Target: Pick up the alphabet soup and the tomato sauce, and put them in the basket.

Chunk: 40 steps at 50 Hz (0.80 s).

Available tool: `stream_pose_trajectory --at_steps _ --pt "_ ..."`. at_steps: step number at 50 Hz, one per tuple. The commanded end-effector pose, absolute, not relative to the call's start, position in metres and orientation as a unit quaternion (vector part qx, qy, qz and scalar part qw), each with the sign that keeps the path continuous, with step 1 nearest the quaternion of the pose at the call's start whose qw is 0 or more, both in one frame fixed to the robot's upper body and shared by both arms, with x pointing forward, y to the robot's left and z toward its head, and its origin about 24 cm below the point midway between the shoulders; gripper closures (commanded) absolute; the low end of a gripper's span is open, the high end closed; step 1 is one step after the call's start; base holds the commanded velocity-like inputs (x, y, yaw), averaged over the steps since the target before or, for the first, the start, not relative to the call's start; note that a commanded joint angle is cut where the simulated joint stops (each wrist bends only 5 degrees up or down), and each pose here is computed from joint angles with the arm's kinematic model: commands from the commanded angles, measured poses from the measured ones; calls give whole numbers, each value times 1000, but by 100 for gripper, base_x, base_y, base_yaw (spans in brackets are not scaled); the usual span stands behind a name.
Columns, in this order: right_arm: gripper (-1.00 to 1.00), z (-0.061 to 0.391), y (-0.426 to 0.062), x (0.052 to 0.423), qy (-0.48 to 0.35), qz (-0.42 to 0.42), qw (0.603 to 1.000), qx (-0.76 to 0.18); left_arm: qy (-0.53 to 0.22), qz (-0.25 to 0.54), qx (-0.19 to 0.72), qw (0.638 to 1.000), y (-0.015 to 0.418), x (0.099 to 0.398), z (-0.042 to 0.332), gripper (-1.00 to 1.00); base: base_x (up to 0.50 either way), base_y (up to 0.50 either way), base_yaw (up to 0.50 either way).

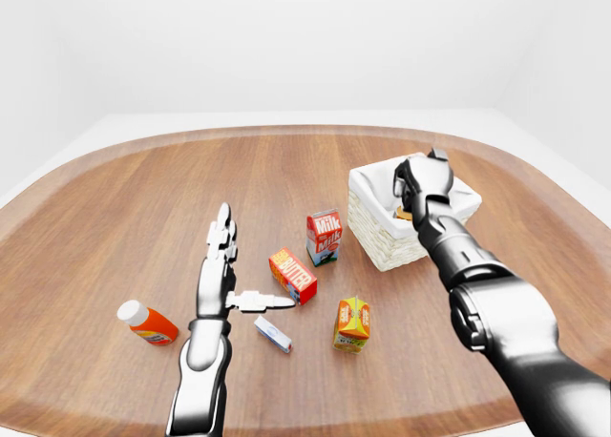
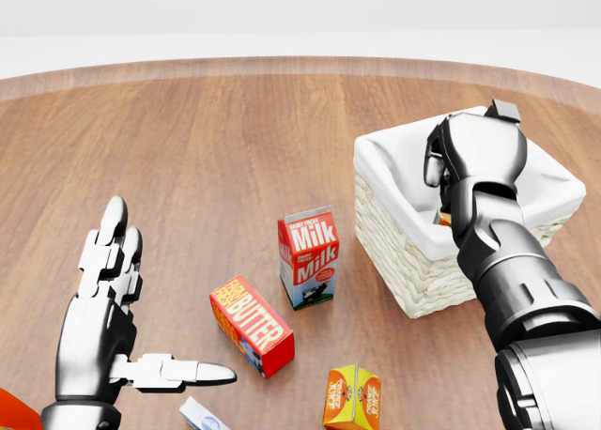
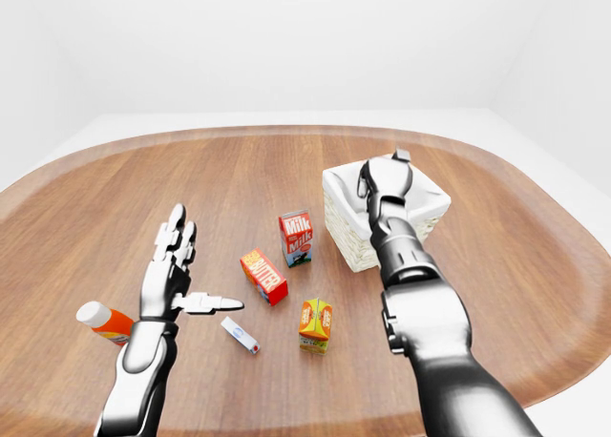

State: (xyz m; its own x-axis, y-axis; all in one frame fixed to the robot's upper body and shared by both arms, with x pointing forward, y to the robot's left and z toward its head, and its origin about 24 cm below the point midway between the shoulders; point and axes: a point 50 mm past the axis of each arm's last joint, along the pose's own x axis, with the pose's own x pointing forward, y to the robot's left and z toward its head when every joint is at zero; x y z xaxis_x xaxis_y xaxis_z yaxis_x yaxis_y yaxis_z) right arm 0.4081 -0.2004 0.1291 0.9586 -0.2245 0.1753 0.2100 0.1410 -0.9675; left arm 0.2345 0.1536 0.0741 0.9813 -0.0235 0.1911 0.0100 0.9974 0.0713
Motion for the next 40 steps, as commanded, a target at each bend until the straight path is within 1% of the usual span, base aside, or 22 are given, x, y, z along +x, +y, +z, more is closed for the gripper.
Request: stream_pose_trajectory --at_steps 1,9,10,11,12,13,40 --pt "100 124 -203 406 16 -148 761 -631 -98 -7 34 995 154 234 75 -100 0 0 0" --pt "100 122 -202 406 16 -146 762 -630 -98 -7 34 995 154 234 75 -100 0 0 0" --pt "94 121 -202 406 17 -145 763 -630 -98 -7 34 995 154 234 75 -100 0 0 0" --pt "-33 121 -202 406 18 -144 762 -630 -98 -7 34 995 154 234 75 -100 0 0 0" --pt "-61 121 -202 406 18 -144 763 -630 -98 -7 34 995 154 234 75 -100 0 0 0" --pt "-100 121 -202 406 18 -143 763 -630 -98 -6 34 995 154 234 75 -100 0 0 0" --pt "-100 126 -199 408 11 -139 763 -632 -98 -7 34 995 154 234 75 -100 0 0 0"
